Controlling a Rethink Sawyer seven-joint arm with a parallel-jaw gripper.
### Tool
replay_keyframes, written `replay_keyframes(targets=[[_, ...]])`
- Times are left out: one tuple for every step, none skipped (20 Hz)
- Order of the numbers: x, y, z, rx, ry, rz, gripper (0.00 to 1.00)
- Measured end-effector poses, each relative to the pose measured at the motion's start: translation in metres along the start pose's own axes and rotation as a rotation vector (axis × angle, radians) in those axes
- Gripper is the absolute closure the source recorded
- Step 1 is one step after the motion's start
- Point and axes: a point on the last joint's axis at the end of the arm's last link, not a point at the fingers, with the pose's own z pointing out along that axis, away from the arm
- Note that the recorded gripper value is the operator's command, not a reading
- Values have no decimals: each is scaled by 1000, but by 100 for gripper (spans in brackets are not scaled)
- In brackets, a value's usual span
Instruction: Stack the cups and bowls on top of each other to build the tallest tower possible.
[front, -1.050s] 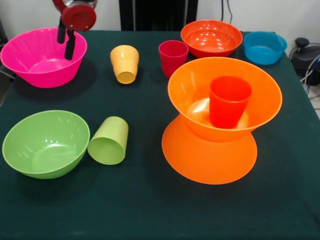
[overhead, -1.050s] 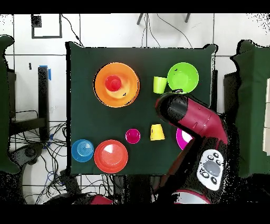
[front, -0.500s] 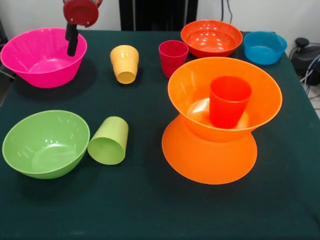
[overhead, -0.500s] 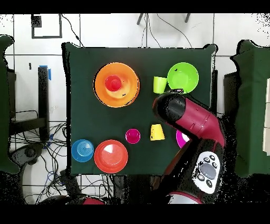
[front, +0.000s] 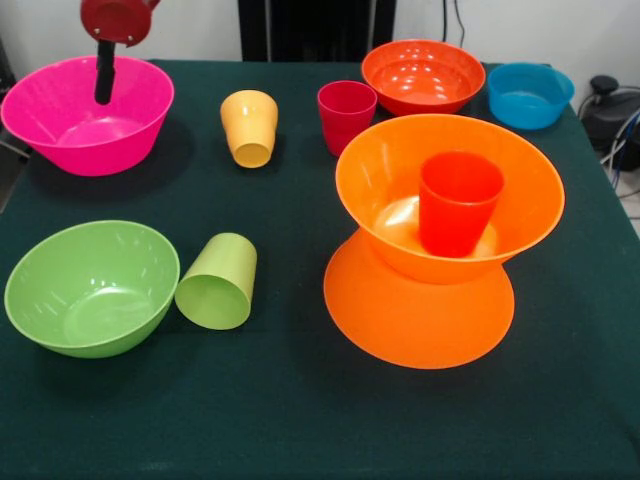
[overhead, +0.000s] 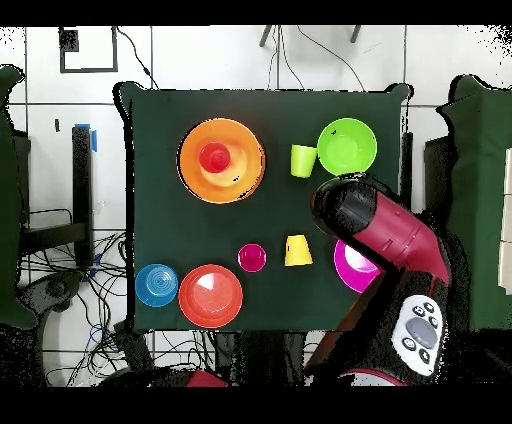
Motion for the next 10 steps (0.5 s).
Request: replay_keyframes(targets=[[-2, -1, 1, 1, 0, 4, 0], [-8, -5, 3, 5, 0, 15, 0], [-12, -7, 5, 8, 1, 21, 0], [-15, -8, 7, 11, 0, 23, 0], [-18, -10, 9, 14, -1, 24, 0], [-20, -12, 11, 17, -2, 26, 0], [-23, -13, 14, 21, -4, 25, 0], [-25, -15, 17, 26, -5, 22, 0], [-27, -16, 22, 31, -5, 17, 0], [-29, -18, 27, 37, -6, 12, 0]])
